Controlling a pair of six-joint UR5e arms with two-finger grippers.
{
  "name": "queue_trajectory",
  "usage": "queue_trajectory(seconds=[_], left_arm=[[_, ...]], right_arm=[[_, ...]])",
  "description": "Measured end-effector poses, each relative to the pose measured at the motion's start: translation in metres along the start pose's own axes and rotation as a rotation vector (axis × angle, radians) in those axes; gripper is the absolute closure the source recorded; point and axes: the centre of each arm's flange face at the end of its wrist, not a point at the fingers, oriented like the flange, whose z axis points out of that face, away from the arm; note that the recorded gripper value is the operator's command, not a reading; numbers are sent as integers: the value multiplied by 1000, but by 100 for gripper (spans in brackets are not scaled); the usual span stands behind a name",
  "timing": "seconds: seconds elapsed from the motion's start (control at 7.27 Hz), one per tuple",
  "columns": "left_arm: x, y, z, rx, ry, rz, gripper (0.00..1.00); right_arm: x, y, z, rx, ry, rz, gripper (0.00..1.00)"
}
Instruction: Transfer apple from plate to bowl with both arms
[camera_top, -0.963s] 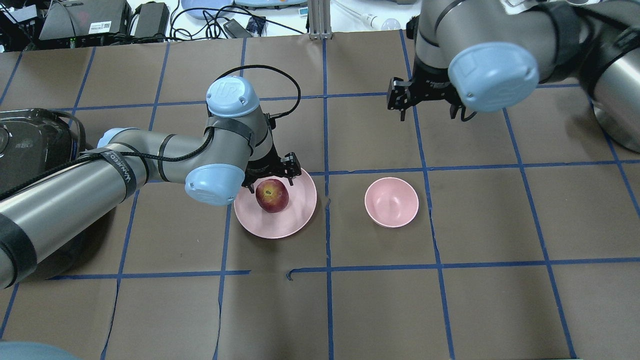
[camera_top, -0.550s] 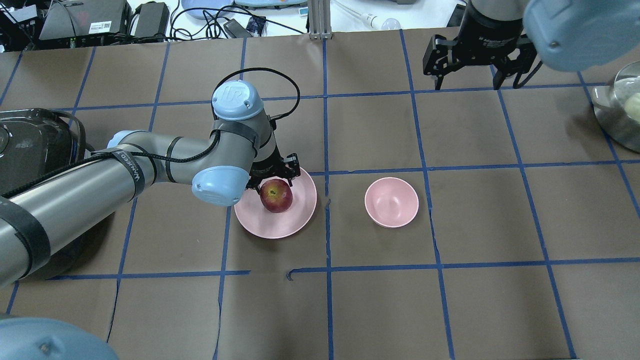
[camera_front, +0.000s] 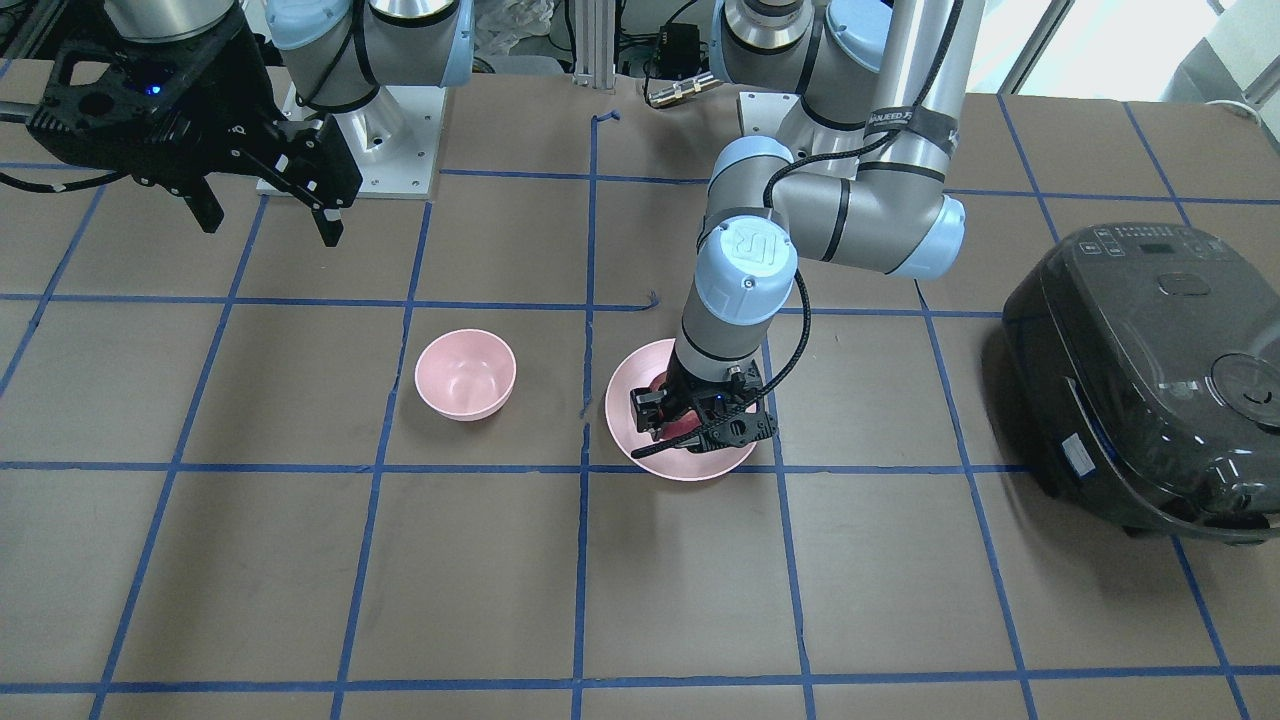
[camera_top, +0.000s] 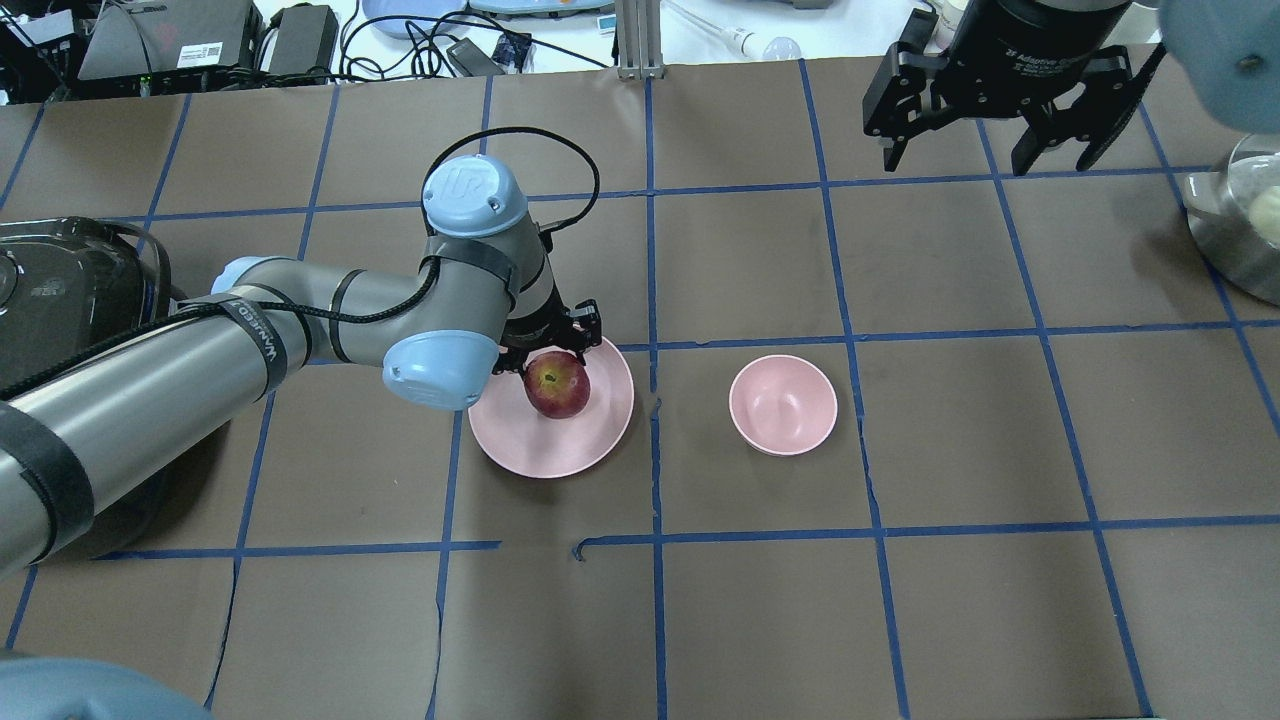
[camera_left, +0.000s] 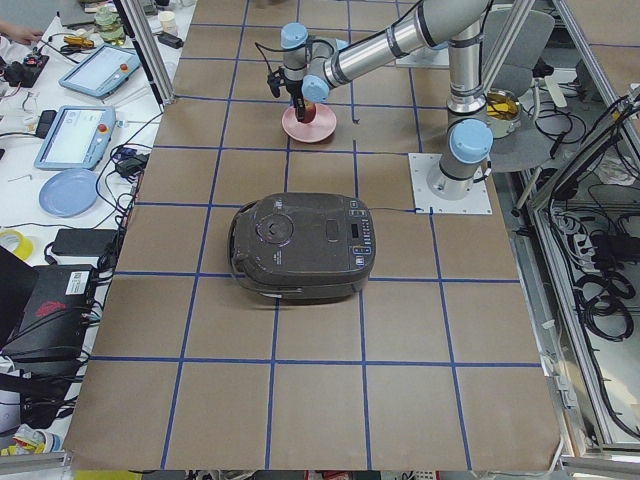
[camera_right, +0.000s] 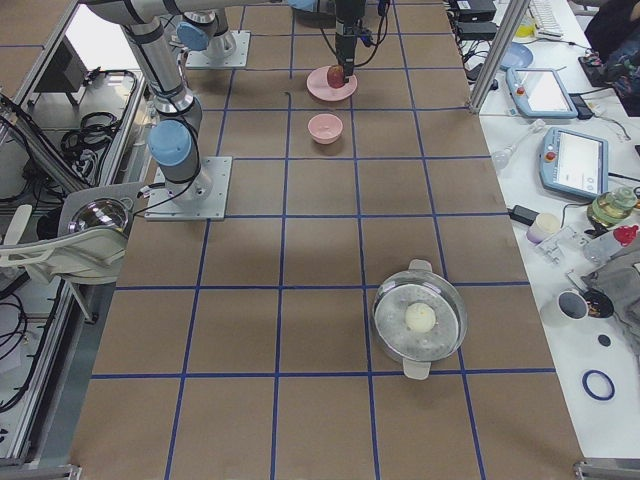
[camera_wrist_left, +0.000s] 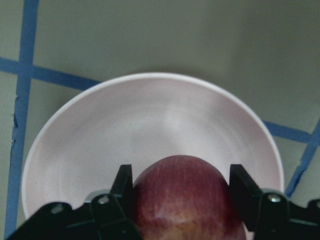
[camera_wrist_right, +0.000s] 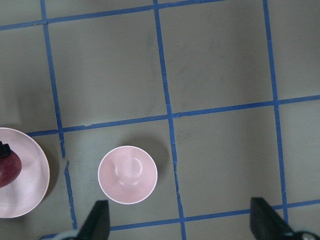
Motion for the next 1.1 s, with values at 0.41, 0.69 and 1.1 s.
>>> queue_trajectory(seconds=[0.41, 0.69, 1.1], left_arm=[[58, 14, -38, -7, 98, -132, 93], [109, 50, -52, -2, 134, -179, 94], [157, 94, -28, -22, 135, -222, 93]], right_arm=[[1, -4, 4, -6, -5, -55, 0], [2, -5, 5, -3, -5, -81, 0], [2, -6, 7, 7, -6, 26, 0]])
